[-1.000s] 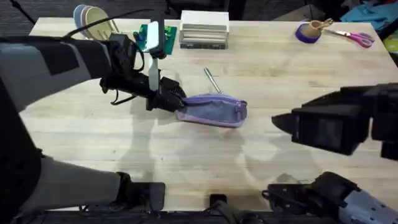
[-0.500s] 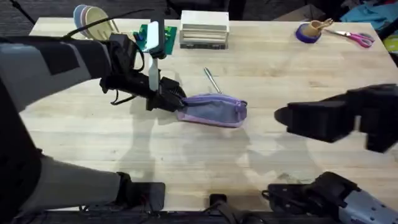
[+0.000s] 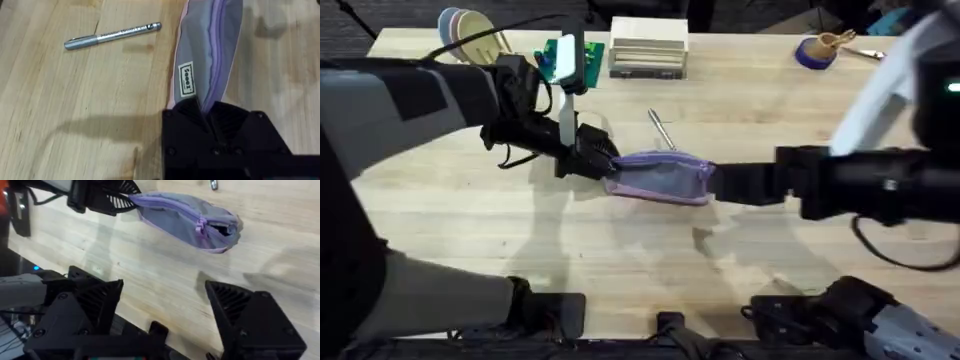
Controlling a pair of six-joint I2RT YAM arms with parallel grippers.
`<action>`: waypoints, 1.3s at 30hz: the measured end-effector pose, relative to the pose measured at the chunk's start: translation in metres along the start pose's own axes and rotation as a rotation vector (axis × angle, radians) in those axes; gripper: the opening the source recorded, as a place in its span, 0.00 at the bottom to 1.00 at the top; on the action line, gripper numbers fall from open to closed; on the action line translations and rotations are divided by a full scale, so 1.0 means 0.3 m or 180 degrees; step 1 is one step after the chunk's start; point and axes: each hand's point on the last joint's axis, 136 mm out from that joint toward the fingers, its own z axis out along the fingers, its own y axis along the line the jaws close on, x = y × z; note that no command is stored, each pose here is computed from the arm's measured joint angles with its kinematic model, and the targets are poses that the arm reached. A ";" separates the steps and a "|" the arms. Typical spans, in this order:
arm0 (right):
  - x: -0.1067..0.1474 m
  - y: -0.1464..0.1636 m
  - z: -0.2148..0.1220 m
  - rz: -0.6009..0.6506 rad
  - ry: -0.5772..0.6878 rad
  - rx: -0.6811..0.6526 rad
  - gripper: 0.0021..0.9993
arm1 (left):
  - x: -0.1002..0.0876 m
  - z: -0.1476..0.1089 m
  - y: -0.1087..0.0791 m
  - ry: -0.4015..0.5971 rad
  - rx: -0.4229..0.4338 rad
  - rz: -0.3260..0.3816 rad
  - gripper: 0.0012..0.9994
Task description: Unzip the bag, pick up the pens from the table one at a time and place them inside, then zip the bag closed.
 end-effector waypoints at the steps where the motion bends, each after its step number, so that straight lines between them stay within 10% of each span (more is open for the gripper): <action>1: 0.002 -0.002 0.015 0.0010 0.0034 0.0002 1.00 | 0.000 0.000 0.000 0.0000 0.0000 0.0000 0.04; 39: -0.055 -0.091 0.410 0.0151 0.0615 0.0410 0.92 | 0.000 0.000 0.001 -0.0001 -0.0003 0.0004 0.04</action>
